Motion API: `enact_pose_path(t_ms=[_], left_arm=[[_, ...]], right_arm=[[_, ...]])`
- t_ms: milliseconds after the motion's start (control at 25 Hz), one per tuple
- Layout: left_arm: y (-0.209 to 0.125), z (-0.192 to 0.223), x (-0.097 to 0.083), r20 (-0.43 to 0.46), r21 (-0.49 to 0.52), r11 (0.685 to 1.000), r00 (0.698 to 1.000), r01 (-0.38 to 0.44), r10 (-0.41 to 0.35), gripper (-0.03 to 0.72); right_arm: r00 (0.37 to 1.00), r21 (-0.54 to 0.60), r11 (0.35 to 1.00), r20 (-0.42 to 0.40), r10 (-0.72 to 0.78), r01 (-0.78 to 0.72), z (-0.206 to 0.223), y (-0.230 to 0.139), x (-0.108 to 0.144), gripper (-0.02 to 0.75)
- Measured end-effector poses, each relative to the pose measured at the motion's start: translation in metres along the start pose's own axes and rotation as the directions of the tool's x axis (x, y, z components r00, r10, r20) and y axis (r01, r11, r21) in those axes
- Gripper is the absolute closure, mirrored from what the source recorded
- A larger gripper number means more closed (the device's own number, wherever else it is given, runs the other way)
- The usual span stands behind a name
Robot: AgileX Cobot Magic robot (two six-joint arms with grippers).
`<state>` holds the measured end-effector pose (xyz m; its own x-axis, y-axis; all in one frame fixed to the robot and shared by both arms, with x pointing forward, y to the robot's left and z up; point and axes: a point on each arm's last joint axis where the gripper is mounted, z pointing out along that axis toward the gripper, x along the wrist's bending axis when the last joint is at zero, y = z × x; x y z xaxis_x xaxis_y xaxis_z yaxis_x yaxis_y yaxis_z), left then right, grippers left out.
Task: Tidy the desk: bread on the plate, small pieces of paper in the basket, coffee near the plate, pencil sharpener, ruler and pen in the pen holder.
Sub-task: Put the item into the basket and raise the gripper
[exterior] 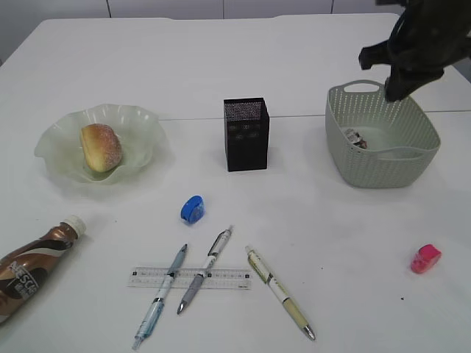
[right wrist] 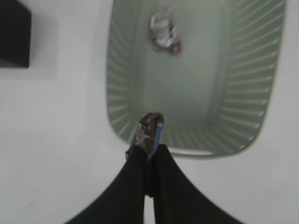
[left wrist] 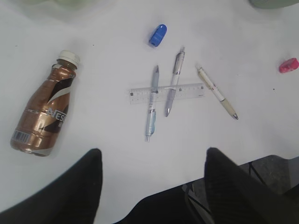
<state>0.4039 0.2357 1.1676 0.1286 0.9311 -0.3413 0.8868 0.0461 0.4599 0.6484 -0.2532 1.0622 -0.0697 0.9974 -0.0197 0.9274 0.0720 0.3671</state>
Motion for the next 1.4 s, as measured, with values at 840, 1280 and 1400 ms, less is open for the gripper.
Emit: enact_pose_path(t_ms=[840,1280,1400], left_arm=[[-0.001,-0.001,-0.004,0.042,0.005,1.000,0.999,0.013,-0.013,0.191],[-0.001,-0.001,-0.004,0.046,0.006,1.000,0.999,0.014,-0.014,0.191],[-0.001,-0.001,-0.004,0.046,0.006,1.000,0.999,0.014,-0.014,0.191]], right_arm=[[0.986,-0.045,0.999,0.167,0.023,-0.016,0.061,0.031,-0.013,0.720],[0.984,-0.122,0.993,0.177,0.033,-0.011,0.060,0.039,-0.014,0.445],[0.983,-0.130,0.991,0.179,0.035,-0.011,0.060,0.040,-0.014,0.391]])
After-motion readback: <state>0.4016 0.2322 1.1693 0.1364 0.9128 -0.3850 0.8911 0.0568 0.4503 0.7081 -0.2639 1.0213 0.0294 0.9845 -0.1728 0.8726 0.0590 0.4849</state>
